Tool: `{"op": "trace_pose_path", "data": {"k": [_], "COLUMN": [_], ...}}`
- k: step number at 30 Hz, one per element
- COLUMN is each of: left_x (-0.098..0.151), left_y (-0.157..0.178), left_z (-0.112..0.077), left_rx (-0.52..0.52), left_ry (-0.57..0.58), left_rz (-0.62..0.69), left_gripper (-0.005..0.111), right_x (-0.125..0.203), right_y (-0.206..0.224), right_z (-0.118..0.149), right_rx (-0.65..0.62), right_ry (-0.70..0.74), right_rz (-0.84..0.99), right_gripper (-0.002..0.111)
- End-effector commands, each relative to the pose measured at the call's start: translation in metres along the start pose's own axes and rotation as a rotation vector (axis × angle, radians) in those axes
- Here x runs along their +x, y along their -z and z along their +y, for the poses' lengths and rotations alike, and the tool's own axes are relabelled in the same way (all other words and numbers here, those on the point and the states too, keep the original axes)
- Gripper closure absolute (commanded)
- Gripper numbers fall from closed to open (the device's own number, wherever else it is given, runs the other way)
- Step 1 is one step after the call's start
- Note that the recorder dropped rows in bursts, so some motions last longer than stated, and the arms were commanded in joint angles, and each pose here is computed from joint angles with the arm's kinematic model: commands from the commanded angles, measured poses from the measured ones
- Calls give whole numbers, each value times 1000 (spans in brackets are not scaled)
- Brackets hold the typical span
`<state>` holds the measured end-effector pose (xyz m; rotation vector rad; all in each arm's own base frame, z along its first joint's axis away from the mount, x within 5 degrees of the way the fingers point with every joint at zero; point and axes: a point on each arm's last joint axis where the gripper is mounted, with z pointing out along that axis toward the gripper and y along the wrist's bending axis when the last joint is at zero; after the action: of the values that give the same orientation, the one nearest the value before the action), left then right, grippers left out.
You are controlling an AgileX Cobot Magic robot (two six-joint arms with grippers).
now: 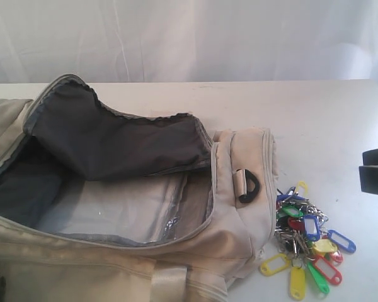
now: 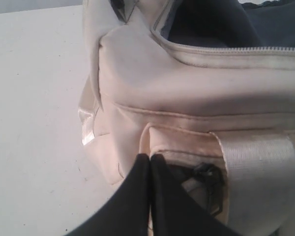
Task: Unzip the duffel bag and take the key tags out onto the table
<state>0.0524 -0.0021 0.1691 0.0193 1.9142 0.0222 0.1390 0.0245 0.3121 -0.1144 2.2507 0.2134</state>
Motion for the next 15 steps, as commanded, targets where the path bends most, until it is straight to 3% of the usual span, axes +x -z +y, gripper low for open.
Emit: {"op": "trace_pose_path", "data": {"k": [1,15], "left_x": [3,3], "left_y": [0,0], "left_z": [1,2], "left_rx": [-9,-25], "left_ry": [31,41], "left_rz": [18,19], "left_gripper": [107,107], "right_x": [0,0], "right_y": [1,1], "right_z": [-1,-1], "right_rx": [4,4], "right_ry": [-7,-7], "right_rz": [-14,-14], "right_gripper": [108,108]}}
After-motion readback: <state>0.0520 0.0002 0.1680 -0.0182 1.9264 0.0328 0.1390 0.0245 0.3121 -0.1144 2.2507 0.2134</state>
